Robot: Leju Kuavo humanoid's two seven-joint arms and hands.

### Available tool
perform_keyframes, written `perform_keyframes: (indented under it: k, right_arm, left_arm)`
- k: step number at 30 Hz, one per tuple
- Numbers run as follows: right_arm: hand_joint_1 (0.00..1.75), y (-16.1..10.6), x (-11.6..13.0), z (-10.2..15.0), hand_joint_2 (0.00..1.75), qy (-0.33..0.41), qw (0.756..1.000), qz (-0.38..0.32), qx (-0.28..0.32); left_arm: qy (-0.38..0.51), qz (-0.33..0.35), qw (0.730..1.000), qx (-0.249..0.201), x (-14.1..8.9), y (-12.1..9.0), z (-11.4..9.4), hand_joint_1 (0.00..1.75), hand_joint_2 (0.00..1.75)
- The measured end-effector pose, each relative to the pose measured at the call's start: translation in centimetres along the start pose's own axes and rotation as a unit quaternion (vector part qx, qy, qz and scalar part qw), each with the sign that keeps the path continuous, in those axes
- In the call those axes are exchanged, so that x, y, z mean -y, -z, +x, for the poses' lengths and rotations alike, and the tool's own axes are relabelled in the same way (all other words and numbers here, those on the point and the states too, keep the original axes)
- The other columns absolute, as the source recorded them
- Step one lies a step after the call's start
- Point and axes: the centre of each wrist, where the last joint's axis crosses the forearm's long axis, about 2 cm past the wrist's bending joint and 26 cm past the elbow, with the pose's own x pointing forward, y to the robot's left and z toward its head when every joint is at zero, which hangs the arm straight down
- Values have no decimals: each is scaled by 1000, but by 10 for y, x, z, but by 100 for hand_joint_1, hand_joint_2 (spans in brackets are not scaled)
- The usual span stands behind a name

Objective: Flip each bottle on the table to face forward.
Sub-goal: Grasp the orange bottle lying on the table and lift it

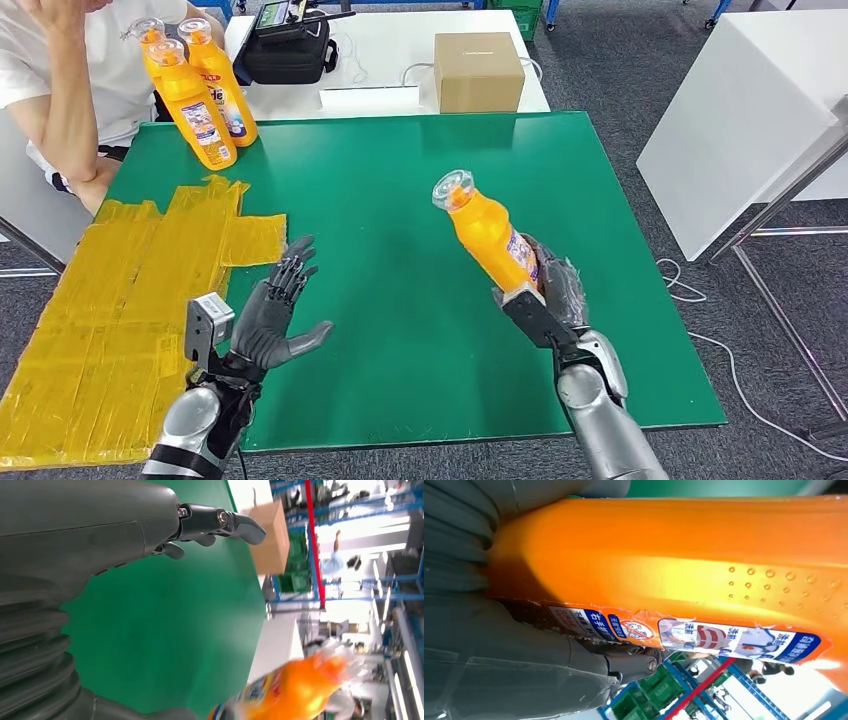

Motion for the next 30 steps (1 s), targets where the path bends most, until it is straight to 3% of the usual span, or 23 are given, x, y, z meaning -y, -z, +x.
perform_keyframes:
  k: [12, 20, 30]
  right_arm:
    - [175, 25, -45, 36, 175, 106, 993, 8, 42]
    - [175, 36, -85, 63, 175, 188, 975, 90, 73]
    - [175, 35, -123, 85, 175, 192, 965, 161, 82]
  left_arm:
    - [-26, -49, 998, 0, 19, 23, 1, 0, 175]
    - [-41, -57, 998, -7, 21, 36, -3, 0, 175]
    - [-49, -57, 997, -16, 22, 40, -7, 0, 175]
